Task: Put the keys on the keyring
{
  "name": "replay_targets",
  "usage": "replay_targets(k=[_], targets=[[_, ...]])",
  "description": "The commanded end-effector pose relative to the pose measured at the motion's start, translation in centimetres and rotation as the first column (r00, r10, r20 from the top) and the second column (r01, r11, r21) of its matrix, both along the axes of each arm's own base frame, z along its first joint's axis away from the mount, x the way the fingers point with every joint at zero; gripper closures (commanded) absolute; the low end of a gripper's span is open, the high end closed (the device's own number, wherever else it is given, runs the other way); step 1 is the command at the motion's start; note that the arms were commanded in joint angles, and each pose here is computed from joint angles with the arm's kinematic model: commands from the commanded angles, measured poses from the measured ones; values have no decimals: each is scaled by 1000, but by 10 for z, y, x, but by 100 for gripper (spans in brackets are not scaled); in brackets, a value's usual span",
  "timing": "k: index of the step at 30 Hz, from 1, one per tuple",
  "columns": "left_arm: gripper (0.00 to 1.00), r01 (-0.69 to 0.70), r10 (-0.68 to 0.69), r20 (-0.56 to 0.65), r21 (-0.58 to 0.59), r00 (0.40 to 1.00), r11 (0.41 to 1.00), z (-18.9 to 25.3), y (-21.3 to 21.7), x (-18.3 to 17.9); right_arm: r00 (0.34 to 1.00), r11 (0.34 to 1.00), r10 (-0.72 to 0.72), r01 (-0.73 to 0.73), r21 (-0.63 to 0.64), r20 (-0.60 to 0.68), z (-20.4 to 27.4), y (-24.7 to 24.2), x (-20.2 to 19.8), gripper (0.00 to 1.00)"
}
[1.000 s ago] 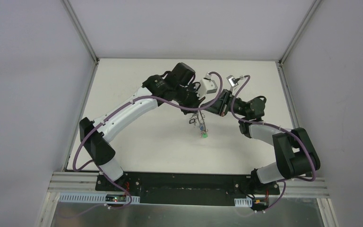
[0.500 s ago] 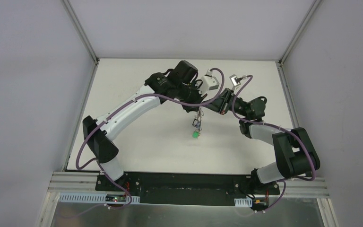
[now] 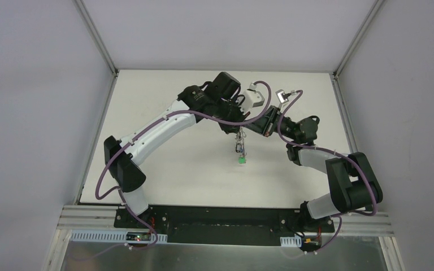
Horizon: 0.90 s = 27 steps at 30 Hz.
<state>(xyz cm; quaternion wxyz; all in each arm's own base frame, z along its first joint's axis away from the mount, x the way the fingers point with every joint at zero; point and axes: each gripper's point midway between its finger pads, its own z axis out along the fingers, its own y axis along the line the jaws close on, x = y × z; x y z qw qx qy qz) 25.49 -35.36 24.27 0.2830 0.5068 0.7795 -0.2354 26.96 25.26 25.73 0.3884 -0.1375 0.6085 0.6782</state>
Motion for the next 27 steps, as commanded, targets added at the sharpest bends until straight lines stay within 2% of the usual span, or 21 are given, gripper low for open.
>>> replay_targets(k=[1, 6, 11, 17, 27], targets=[[94, 34, -31, 48, -55, 998, 998, 18, -10, -8, 993, 999, -15, 11, 34, 117, 22, -2, -2, 100], [84, 23, -20, 61, -47, 998, 999, 17, 4, -7, 988, 1000, -5, 0, 29, 153, 26, -5, -3, 100], [76, 17, -15, 24, -100, 1000, 995, 24, 14, -11, 978, 1000, 23, -25, 4, 205, 26, -6, -8, 100], [69, -6, -12, -81, -218, 997, 976, 35, 12, -11, 973, 999, 48, -46, -11, 224, 24, -5, -10, 100], [67, -57, -57, -333, -323, 941, 945, 31, -15, -14, 969, 998, 63, -61, -15, 239, 27, -5, -15, 100]])
